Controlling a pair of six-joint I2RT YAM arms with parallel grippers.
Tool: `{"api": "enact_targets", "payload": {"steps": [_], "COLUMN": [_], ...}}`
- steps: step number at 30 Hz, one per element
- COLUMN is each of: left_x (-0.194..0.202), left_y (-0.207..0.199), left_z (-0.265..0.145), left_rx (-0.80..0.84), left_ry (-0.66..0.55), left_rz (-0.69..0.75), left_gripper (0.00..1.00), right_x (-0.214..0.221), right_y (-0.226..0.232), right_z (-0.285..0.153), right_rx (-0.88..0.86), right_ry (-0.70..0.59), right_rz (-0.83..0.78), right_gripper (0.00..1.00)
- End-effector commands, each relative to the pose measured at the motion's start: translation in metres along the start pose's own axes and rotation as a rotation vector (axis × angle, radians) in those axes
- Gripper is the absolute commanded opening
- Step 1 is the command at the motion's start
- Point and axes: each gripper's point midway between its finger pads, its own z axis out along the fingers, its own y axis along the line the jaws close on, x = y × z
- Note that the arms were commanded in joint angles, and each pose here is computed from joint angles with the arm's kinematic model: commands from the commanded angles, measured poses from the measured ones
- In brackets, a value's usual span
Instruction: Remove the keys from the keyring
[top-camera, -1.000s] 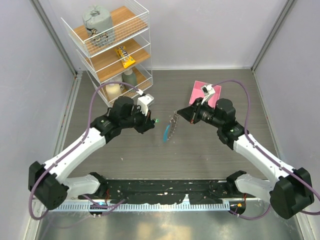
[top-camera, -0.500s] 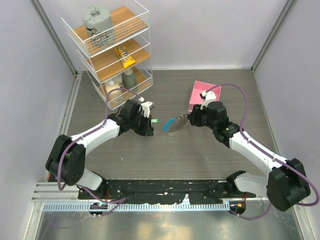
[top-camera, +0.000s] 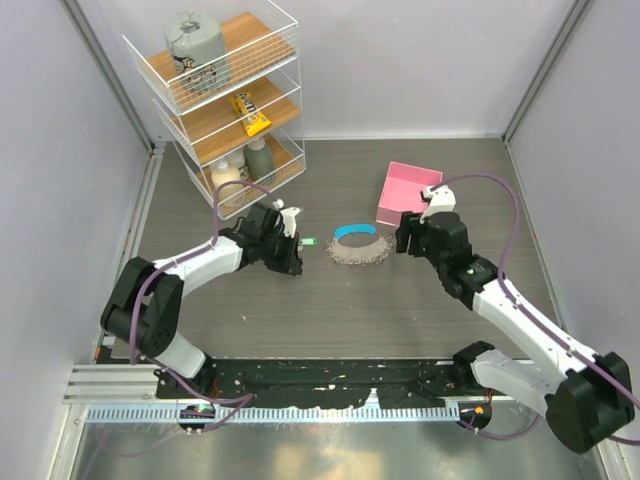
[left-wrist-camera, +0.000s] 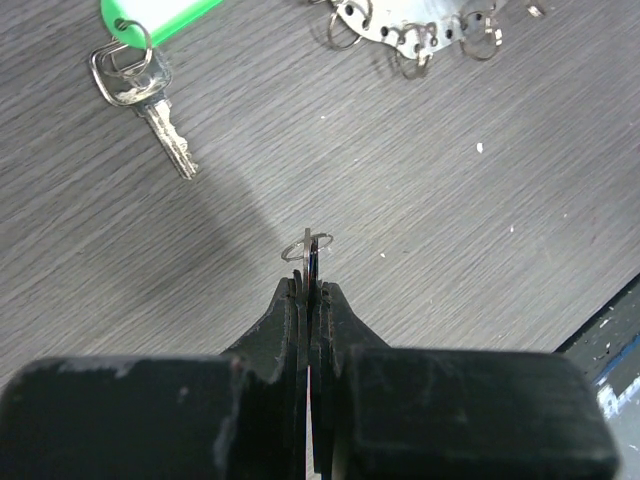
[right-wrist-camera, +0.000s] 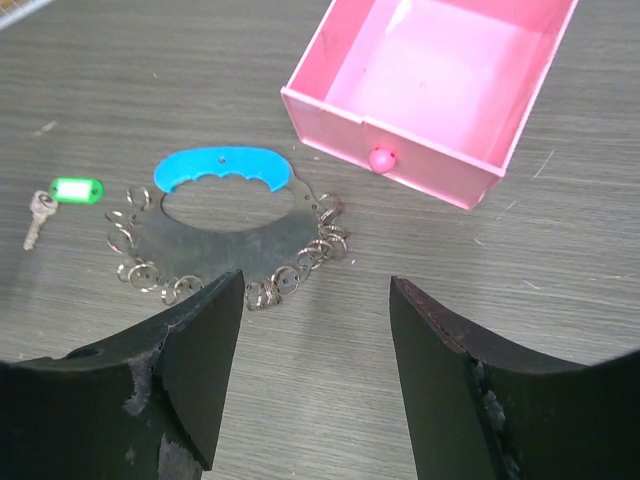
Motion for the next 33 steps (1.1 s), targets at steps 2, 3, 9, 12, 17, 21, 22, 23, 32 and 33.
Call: {"api": "enact_targets", "payload": {"steps": [2,3,9,12,17,21,22,23,32,33], "left_x": [0.001,0.003,-0.008,-0.025,-0.049,-0.051,-0.050,-0.048,-0.024,-0.018], "left_y": [0.021,0.025,0.036,0.033,0.034,0.035,0.034,0.031,0.022,0.025], "left_z": [0.008,0.010,0.000,-0.029,-0.086,-0.127,-0.138,-0.148,-0.239,-0.239], "left_rx": [-0.049,-0.053,-0.120,-0.173,-0.305,-0.374,-0.375,-0.368,-0.350,-0.357], "left_ry": [0.000,0.011,-0.044,-0.161,-0.308,-0.446,-0.499,-0.551,-1.026,-1.050], "left_rz": [-0.019,-0.034,-0.051,-0.049,-0.098,-0.105,-0.099,-0.095,-0.073,-0.073], "left_gripper": [0.00,0.00,1.00,1.00,1.00,1.00,1.00,1.00,1.00,1.00], "right_x": [-0.029,-0.029,-0.035,-0.035,-0.059,-0.078,-0.081,-0.087,-0.100,-0.098], "right_y": [-0.005,-0.005,-0.002,-0.001,-0.004,0.001,-0.002,-0.007,-0.048,-0.050], "right_z": [-0.025,-0.026,-0.035,-0.036,-0.057,-0.093,-0.101,-0.112,-0.199,-0.205], "right_rx": [0.004,0.001,-0.029,-0.036,-0.039,-0.092,-0.081,-0.073,-0.024,-0.025], "right_ry": [-0.163,-0.173,-0.197,-0.194,-0.315,-0.313,-0.315,-0.355,-0.697,-0.723], "right_rz": [0.074,0.078,0.075,0.084,0.225,0.135,0.125,0.130,0.155,0.154], "right_gripper": [0.66,0.66,0.66,0.66,0.99,0.95,0.95,0.95,0.96,0.95]}}
